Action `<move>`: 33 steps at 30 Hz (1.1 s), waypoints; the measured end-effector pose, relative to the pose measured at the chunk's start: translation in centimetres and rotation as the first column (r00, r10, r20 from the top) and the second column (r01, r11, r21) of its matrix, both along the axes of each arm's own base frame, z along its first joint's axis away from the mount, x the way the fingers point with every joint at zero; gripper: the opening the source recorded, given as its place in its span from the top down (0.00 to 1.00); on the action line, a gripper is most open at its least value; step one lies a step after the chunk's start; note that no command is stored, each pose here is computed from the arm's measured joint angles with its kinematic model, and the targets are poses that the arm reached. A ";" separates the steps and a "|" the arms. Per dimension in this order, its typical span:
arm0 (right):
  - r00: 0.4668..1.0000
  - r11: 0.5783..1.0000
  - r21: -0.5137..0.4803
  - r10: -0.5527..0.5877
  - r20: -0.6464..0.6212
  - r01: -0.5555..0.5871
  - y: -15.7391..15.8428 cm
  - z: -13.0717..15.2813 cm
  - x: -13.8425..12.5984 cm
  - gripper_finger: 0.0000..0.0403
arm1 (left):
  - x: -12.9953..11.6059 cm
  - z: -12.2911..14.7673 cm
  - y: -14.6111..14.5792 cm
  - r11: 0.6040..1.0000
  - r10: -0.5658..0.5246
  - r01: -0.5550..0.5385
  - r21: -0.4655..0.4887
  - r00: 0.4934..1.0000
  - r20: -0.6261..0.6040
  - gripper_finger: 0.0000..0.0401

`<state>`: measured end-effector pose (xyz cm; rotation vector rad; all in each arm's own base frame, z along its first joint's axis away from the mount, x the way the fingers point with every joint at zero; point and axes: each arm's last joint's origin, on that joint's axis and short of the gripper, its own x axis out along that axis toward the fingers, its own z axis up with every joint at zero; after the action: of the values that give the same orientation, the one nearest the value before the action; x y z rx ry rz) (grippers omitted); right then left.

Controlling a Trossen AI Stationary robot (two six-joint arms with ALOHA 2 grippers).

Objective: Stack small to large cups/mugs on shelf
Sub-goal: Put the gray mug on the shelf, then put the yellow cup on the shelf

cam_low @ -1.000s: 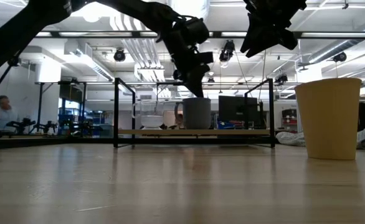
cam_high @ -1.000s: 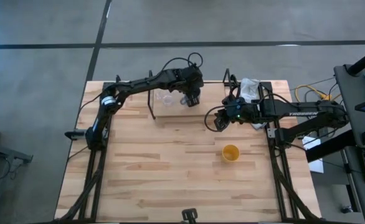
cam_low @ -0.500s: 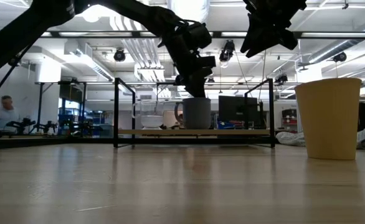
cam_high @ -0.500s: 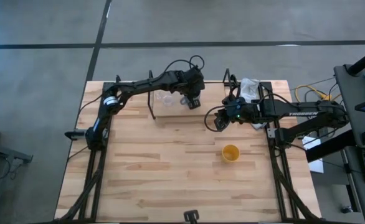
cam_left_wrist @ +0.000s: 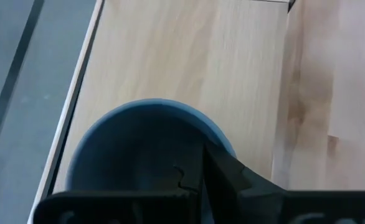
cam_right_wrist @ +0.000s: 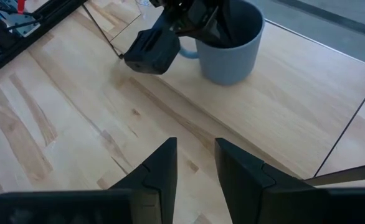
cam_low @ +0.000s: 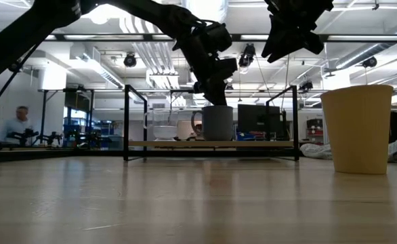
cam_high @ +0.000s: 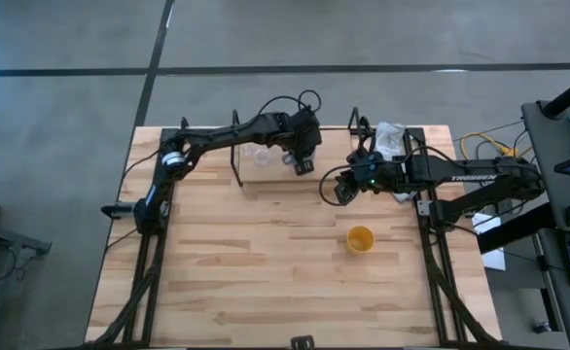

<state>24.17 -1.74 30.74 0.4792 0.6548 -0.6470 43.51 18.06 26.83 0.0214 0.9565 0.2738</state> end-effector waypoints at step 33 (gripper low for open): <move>1.000 1.000 -0.007 0.002 -0.005 -0.002 0.0 0.0 0.0 0.75 | -3.4 7.1 -3.0 0.992 -0.068 0.066 0.103 0.998 0.015 1.00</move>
<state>24.15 -1.75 30.73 0.4709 0.6572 -0.6486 40.14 15.01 33.97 0.1450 0.9209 0.2604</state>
